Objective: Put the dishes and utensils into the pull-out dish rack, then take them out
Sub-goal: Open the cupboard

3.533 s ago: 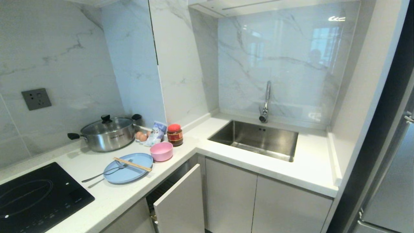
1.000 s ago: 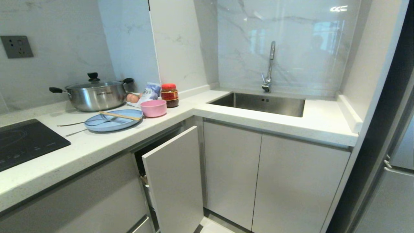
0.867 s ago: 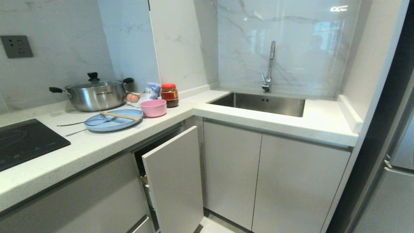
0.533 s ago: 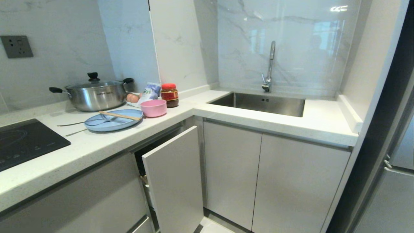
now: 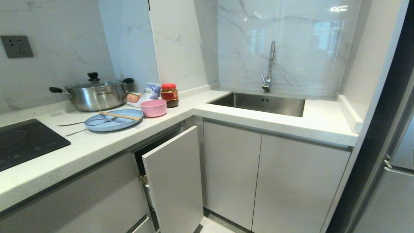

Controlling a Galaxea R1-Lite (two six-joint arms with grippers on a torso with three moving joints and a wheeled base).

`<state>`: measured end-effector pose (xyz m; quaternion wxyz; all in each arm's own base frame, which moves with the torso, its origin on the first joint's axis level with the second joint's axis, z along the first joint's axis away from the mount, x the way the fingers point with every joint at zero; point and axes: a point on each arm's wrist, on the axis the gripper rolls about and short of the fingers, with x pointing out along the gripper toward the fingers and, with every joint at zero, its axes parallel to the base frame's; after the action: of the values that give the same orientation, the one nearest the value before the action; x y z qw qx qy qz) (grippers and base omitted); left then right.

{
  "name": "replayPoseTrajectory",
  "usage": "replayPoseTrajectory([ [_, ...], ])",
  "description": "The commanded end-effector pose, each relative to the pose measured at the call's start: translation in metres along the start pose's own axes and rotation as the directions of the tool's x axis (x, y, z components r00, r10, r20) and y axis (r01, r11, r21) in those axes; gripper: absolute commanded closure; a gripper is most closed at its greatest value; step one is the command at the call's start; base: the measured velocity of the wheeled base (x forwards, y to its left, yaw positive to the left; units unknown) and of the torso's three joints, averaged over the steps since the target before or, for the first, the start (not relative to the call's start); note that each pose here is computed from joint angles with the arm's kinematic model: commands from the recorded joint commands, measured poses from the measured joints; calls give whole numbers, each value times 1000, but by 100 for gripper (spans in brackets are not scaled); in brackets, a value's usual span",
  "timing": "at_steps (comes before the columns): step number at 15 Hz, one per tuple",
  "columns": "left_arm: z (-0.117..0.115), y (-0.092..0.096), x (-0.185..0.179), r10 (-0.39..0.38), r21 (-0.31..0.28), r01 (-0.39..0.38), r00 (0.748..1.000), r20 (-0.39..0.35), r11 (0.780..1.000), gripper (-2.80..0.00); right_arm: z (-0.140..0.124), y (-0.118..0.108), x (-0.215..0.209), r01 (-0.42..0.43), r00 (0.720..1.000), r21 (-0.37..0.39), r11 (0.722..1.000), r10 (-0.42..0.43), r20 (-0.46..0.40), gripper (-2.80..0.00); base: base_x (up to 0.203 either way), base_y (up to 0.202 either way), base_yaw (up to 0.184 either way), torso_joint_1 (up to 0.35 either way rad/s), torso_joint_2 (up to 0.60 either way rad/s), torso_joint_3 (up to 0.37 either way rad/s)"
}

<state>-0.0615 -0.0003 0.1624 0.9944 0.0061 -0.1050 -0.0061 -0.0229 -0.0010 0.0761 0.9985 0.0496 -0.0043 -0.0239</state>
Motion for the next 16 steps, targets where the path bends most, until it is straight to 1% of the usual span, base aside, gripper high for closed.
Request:
replayPoseTrajectory([
  [1, 75, 1, -6, -11, 1, 11, 997, 78, 1000, 0, 0, 0, 0, -1, 1000, 1, 1000, 0, 4, 0, 0, 0, 0, 0, 0, 0],
  [3, 131, 2, 18, -19, 1, 19, 998, 60, 1000, 0, 0, 0, 0, 0, 1000, 1, 1000, 0, 3, 0, 0, 0, 0, 0, 0, 0],
  [5, 178, 3, 57, -27, -3, 27, 999, 42, 1000, 0, 0, 0, 0, 0, 1000, 1, 1000, 0, 4, 0, 0, 0, 0, 0, 0, 0],
  [6, 196, 3, 81, -22, -5, 22, 999, 26, 1000, 0, 0, 0, 0, 0, 1000, 1, 1000, 0, 3, 0, 0, 0, 0, 0, 0, 0],
  [8, 217, 4, 136, -1, -11, 1, 1000, -23, 1000, 0, 0, 0, 0, 0, 1000, 1, 1000, 0, 4, 0, 0, 0, 0, 0, 0, 0],
  [9, 218, 4, 164, 2, -25, -4, 998, -66, 1000, 0, 0, 0, 0, 0, 1000, 1, 1000, 0, 5, 0, 0, 0, 0, 0, 0, 0],
  [10, 212, 3, 194, -2, -56, -5, 992, -124, 998, 0, 0, 0, 0, -1, 1000, 1, 1000, 1, 4, 0, 0, 0, 0, 0, 0, 0],
  [12, 185, -1, 249, -23, -134, -13, 965, -260, 991, 0, 0, 0, 0, 0, 1000, 1, 1000, 0, 5, 0, 0, 0, 0, 0, 0, 0],
  [13, 170, -4, 272, -45, -161, -7, 947, -319, 987, 0, 0, 0, 0, 0, 1000, 1, 1000, 0, 5, 0, 0, 0, 0, 0, 0, 0],
  [14, 156, -11, 292, -78, -187, 8, 925, -371, 982, 0, 0, 0, 0, 0, 1000, 1, 1000, 0, 5, 0, 0, 0, 0, 0, 0, 0],
  [16, 125, -29, 327, -118, -244, 0, 876, -468, 970, 0, 0, 0, 0, 0, 1000, 1, 1000, 0, 5, 0, 0, 0, 0, 0, 0, 0],
])
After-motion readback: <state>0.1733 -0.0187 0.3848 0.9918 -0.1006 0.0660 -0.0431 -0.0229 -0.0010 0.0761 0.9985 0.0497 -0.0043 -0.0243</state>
